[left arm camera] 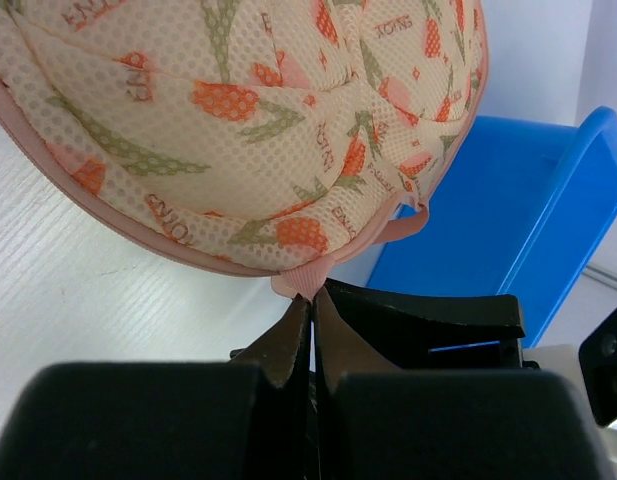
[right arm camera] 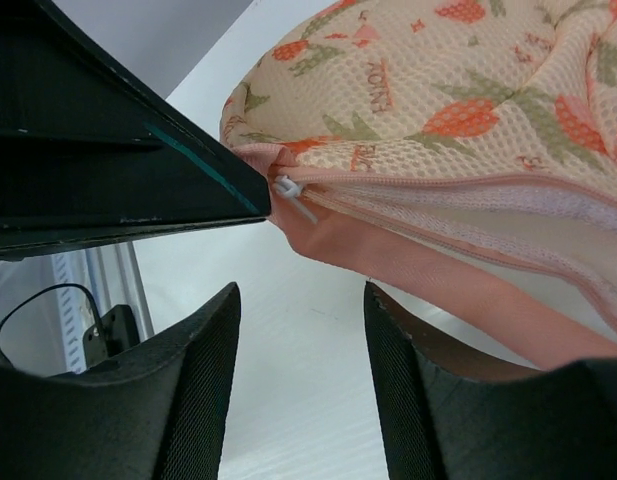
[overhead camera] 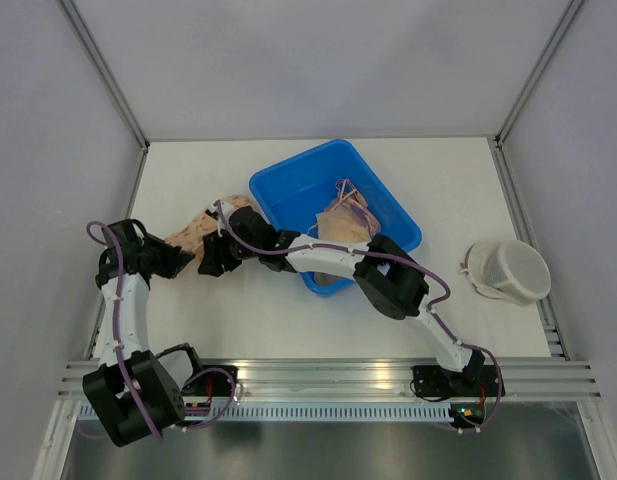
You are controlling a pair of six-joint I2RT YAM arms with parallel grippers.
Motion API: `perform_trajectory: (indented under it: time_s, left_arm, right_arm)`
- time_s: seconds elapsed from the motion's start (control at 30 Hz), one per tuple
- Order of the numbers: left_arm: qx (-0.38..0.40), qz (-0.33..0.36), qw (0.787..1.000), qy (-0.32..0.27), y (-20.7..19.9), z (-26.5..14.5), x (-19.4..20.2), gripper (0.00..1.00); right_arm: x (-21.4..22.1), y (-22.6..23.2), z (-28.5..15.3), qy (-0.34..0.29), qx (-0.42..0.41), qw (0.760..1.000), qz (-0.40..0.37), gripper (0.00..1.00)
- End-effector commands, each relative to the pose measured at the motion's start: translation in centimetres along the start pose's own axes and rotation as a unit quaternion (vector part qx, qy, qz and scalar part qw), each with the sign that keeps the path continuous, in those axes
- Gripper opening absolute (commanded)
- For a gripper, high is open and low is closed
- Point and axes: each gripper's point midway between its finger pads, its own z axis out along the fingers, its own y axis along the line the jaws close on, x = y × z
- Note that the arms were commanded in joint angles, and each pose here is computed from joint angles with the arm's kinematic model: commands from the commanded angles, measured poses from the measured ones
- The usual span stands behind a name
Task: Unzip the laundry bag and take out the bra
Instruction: Unzip the laundry bag at the center of the board.
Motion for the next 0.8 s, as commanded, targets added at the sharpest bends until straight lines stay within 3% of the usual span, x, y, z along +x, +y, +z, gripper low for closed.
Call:
perform_trajectory:
  time_s: [0.0,0.4,0.77]
  left_arm:
    - [0.035,-0.011,0.999,-0.007,-2.5,-1.0,-1.1,0.02]
    - [0.037,-0.019,0.999,0.005,-2.5,-0.9,-0.7,0.02]
    - [0.033,-0.025,0.999,0.01,-2.3,-0.8,-0.5,0.02]
  right_arm:
    - [-4.3,3.0,-1.1,-0.063,-0.017,0.994,-0.086,0.58]
    - [-4.8,1.1,0.2,-0.097,0.096,0.976,-0.168,0.58]
    - [-4.6,-0.8,1.0,-0.107,0.136,0.967,-0.189,0.5]
